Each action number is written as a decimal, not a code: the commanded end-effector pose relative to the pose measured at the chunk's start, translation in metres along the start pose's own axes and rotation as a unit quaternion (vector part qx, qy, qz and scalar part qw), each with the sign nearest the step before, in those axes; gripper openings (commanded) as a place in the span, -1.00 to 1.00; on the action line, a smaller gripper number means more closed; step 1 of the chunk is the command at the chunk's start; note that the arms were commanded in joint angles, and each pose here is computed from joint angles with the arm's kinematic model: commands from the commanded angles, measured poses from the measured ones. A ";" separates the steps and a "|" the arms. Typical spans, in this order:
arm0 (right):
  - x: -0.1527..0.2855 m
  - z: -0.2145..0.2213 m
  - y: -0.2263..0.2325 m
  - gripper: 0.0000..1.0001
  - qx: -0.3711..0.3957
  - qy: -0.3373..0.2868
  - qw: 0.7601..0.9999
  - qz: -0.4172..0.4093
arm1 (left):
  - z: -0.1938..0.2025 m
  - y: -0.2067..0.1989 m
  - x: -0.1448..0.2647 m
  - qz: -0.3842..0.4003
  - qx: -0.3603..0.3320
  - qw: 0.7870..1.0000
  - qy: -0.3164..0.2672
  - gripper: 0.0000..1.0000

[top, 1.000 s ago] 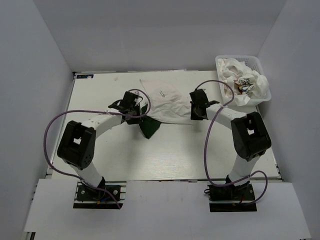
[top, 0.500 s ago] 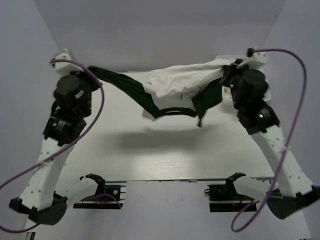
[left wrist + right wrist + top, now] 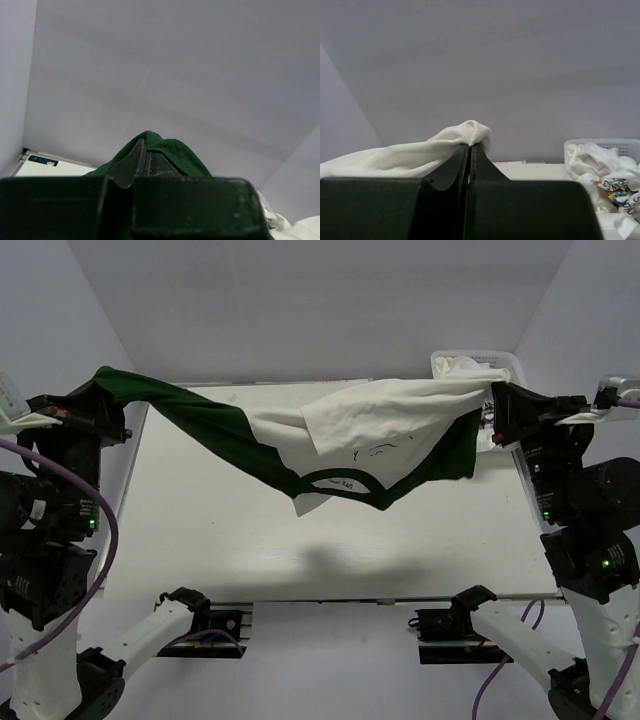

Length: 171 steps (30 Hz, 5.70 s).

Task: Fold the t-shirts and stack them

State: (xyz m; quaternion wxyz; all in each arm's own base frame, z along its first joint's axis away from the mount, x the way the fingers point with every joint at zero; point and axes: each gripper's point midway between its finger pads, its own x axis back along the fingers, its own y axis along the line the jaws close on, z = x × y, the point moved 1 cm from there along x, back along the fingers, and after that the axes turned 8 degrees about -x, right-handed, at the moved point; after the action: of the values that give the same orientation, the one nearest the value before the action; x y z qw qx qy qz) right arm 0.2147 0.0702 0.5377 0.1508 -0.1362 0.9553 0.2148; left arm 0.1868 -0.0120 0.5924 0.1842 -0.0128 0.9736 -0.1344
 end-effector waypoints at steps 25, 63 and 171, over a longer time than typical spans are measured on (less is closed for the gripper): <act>-0.084 0.377 -0.138 0.81 0.041 0.447 0.869 0.208 | 0.480 0.085 -0.112 -0.259 -0.163 0.810 0.500 0.99; 0.087 0.516 -0.088 -0.26 0.007 0.615 0.777 0.132 | 0.614 0.000 0.094 0.007 0.017 0.734 0.679 -0.57; 0.055 0.472 -0.131 -1.00 -0.018 0.566 0.803 0.185 | 0.567 0.029 0.147 -0.027 0.067 0.736 0.673 1.00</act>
State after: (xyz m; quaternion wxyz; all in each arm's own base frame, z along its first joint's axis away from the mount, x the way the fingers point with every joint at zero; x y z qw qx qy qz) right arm 0.2958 0.1599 0.0417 -0.4997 -0.0805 0.8532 0.1260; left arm 0.2708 -0.1526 0.0431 -0.4933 0.1055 0.8430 -0.1868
